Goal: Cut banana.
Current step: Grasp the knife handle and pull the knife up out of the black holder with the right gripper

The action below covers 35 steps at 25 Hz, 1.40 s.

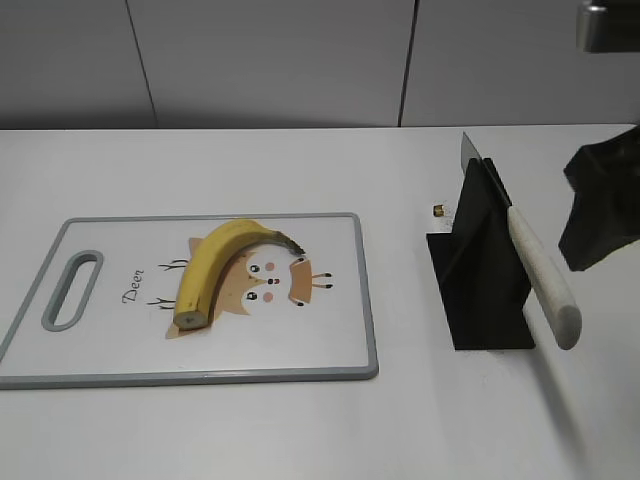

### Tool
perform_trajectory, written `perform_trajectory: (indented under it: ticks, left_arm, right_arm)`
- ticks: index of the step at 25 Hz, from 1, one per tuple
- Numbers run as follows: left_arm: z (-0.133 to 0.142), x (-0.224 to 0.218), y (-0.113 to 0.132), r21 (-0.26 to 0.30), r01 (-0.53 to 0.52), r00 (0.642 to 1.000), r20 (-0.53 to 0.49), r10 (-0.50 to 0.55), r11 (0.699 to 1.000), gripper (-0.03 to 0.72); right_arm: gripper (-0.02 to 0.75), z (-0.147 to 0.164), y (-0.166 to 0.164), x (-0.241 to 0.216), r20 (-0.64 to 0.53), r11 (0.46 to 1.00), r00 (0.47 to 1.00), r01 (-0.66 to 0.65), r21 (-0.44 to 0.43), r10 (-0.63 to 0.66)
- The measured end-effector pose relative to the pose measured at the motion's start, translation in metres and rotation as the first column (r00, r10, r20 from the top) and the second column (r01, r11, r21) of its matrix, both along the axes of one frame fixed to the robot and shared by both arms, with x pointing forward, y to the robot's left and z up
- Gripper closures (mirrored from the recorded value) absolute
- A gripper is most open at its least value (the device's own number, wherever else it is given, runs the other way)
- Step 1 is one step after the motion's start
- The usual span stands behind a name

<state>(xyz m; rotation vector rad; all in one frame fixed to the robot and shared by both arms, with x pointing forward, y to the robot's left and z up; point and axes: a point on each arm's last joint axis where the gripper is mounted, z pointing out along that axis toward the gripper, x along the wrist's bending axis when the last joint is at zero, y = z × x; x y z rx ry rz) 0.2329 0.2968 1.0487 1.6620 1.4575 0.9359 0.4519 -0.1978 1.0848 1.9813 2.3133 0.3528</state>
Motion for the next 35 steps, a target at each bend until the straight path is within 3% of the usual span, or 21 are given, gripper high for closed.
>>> perform_trajectory:
  ticks: [22, 35]
  left_arm:
    - [0.000, 0.000, 0.000, 0.000, 0.000, 1.000, 0.000, 0.000, 1.000, 0.133]
    - [0.000, 0.000, 0.000, 0.000, 0.000, 1.000, 0.000, 0.000, 1.000, 0.133]
  right_arm:
    - [0.199, -0.066, 0.021, 0.046, -0.135, 0.998, 0.990, 0.032, -0.058, -0.040]
    - [0.261, -0.094, 0.025, 0.057, -0.210, 0.994, 0.976, 0.027, -0.110, -0.050]
